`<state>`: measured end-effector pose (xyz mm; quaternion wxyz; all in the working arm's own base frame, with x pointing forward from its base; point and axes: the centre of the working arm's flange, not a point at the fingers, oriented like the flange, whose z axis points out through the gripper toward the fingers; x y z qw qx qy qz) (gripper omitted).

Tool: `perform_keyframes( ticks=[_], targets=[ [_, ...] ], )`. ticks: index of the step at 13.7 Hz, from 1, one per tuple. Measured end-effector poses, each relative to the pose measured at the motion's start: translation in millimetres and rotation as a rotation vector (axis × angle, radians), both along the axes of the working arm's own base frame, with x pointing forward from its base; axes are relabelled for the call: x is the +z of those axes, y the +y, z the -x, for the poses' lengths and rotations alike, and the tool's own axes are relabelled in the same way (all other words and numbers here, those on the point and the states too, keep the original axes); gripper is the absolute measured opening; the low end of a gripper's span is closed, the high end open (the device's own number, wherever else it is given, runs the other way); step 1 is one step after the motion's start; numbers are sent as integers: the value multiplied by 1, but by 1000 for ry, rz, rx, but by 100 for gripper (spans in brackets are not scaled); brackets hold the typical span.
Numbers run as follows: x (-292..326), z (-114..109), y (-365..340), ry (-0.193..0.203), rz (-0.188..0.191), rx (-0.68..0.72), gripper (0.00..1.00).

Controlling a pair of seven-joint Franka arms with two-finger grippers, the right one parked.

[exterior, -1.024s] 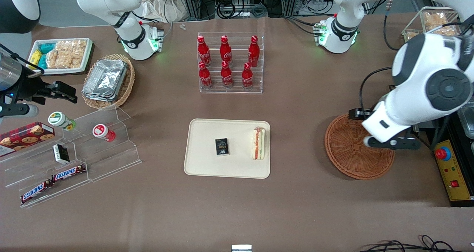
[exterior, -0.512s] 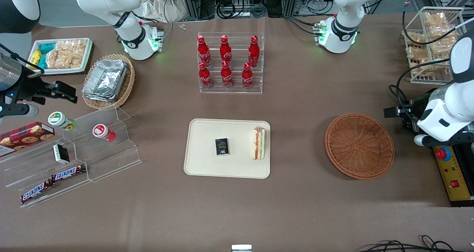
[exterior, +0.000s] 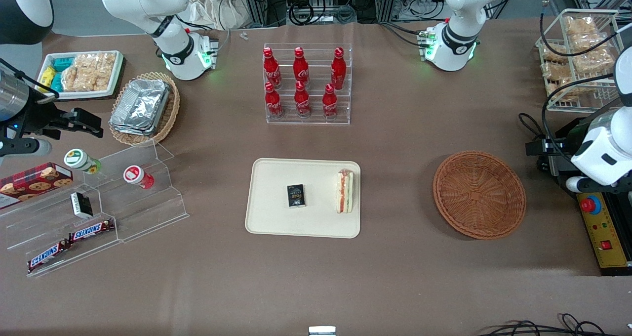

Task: Place sandwich from basket to tray

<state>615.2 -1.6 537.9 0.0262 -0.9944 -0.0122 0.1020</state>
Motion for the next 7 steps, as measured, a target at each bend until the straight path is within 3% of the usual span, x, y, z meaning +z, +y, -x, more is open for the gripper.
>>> perform_keyframes(
  ticks=[3, 7],
  targets=[
    [-3, 0, -10, -3, -23, 6, 100],
    [-11, 11, -10, -43, -36, 13, 100]
  ],
)
